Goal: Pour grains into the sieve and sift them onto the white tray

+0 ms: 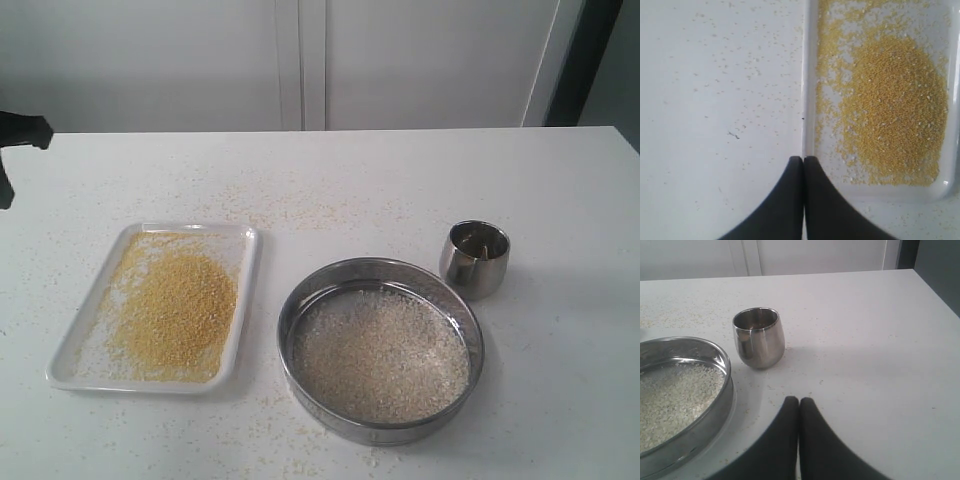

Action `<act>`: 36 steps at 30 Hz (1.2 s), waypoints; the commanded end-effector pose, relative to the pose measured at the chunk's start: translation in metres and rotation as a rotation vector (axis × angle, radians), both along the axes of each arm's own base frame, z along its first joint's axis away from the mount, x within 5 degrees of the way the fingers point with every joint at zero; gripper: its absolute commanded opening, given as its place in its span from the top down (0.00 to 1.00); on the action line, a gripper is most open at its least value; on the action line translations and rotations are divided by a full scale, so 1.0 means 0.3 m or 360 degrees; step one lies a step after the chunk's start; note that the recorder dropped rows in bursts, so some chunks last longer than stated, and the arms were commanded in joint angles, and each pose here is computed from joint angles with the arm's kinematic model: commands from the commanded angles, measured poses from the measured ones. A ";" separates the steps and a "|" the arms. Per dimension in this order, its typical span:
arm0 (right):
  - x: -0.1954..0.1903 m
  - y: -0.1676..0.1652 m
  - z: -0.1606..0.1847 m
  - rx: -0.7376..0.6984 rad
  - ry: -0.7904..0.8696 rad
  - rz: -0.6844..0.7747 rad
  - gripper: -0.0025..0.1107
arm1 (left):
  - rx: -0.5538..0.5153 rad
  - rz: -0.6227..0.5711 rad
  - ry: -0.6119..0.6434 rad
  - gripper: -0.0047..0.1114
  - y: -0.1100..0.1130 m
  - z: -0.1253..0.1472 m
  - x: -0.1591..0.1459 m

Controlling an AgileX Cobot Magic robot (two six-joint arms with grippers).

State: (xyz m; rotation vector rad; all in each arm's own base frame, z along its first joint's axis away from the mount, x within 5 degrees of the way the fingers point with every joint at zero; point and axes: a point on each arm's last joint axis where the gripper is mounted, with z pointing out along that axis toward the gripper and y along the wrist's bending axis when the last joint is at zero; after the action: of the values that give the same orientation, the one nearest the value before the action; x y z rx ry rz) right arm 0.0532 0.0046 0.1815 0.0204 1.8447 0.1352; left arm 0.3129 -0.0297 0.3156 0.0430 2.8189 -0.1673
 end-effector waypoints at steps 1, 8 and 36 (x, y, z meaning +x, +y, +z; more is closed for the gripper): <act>0.000 -0.001 0.003 0.0006 -0.0026 -0.0011 0.98 | -0.0023 0.0097 -0.0030 0.96 0.051 0.021 -0.065; 0.000 -0.001 0.003 0.0006 -0.0026 -0.0011 0.98 | -0.0020 0.0203 -0.0041 0.96 0.115 0.022 -0.153; 0.000 -0.001 0.003 0.0006 -0.0026 -0.0011 0.98 | -0.0056 0.0114 -0.0799 0.96 0.076 0.018 -0.655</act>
State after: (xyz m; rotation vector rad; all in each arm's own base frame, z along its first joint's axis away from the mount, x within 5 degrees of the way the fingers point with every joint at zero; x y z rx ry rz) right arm 0.0532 0.0046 0.1815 0.0223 1.8448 0.1366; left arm 0.1293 -0.0050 0.3223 -0.0213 2.3495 -0.1433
